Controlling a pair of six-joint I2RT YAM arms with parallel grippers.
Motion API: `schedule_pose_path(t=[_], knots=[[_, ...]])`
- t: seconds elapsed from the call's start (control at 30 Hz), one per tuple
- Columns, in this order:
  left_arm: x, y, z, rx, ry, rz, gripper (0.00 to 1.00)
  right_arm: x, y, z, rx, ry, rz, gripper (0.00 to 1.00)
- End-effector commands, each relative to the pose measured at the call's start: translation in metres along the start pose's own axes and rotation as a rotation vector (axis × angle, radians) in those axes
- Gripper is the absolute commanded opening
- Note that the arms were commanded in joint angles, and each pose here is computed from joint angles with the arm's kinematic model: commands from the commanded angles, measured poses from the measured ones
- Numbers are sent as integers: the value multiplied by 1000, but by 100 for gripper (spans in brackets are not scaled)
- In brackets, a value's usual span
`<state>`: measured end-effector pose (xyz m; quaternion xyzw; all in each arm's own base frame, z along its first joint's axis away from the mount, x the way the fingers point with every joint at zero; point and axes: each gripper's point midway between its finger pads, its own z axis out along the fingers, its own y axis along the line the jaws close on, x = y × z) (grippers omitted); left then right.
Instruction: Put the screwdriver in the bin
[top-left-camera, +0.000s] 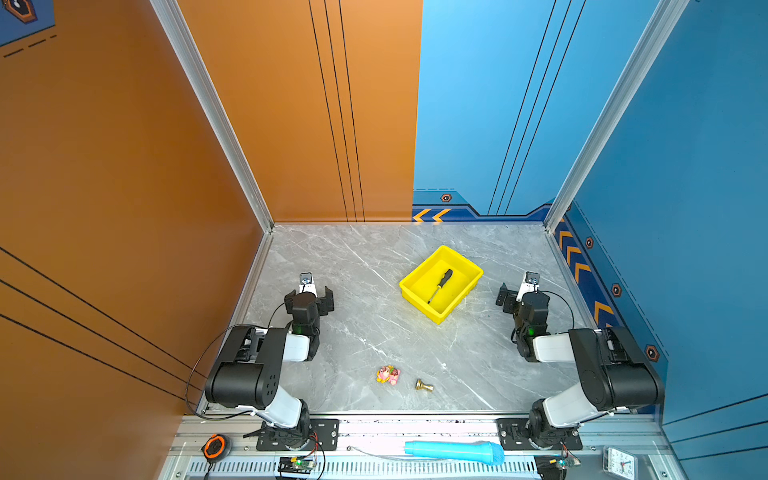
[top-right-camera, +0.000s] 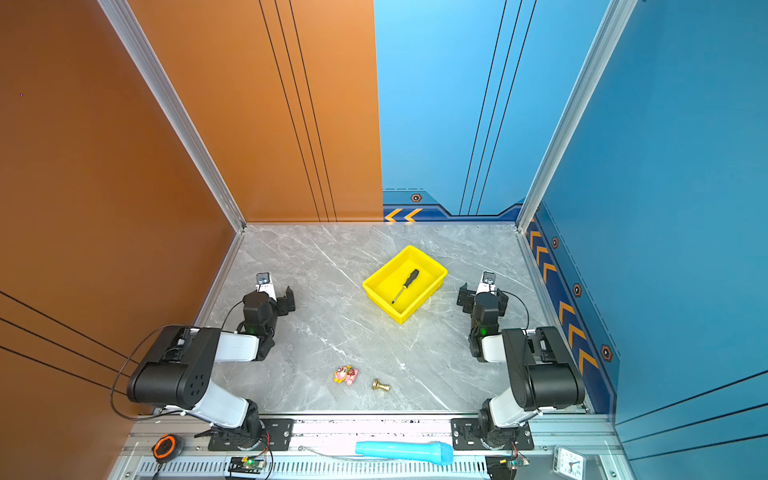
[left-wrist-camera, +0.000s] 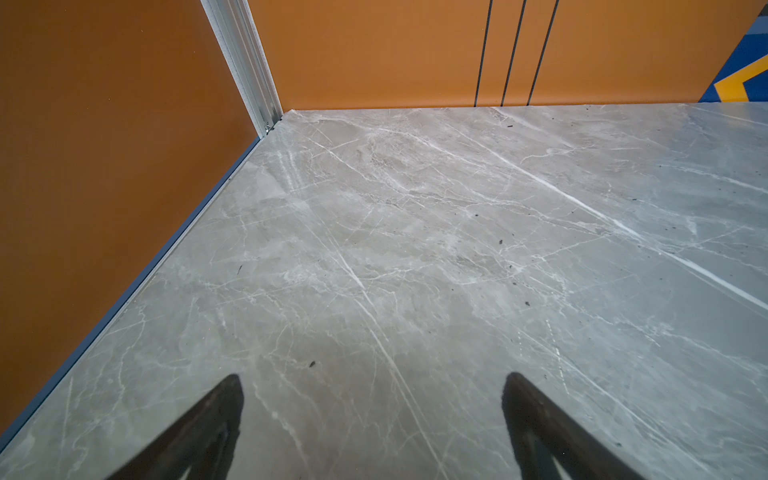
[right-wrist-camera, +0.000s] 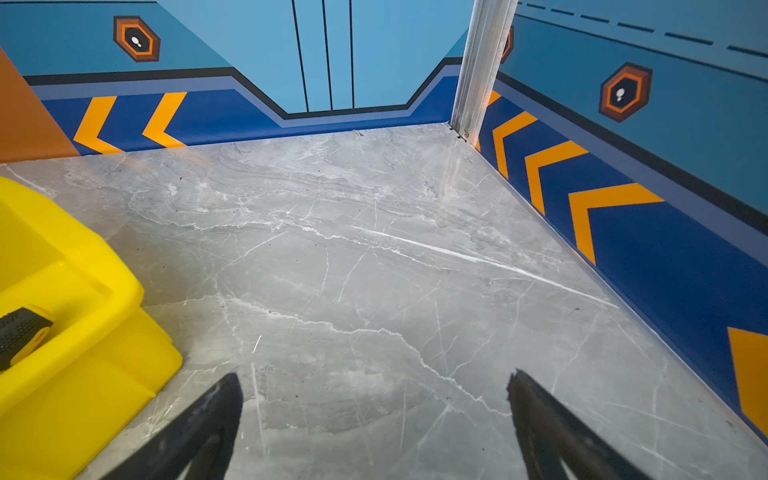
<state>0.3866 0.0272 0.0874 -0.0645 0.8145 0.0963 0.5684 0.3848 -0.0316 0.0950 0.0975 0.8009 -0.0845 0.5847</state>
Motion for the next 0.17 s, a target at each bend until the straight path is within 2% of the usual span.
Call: schedule_pose_path(t=[0.0,0.13], knots=[[-6,-5,3,20,-18,10,98,-2,-2,2,16,4,10,100],[-7,-4,3,22,-19,9,98,-2,-2,2,16,4,10,100]])
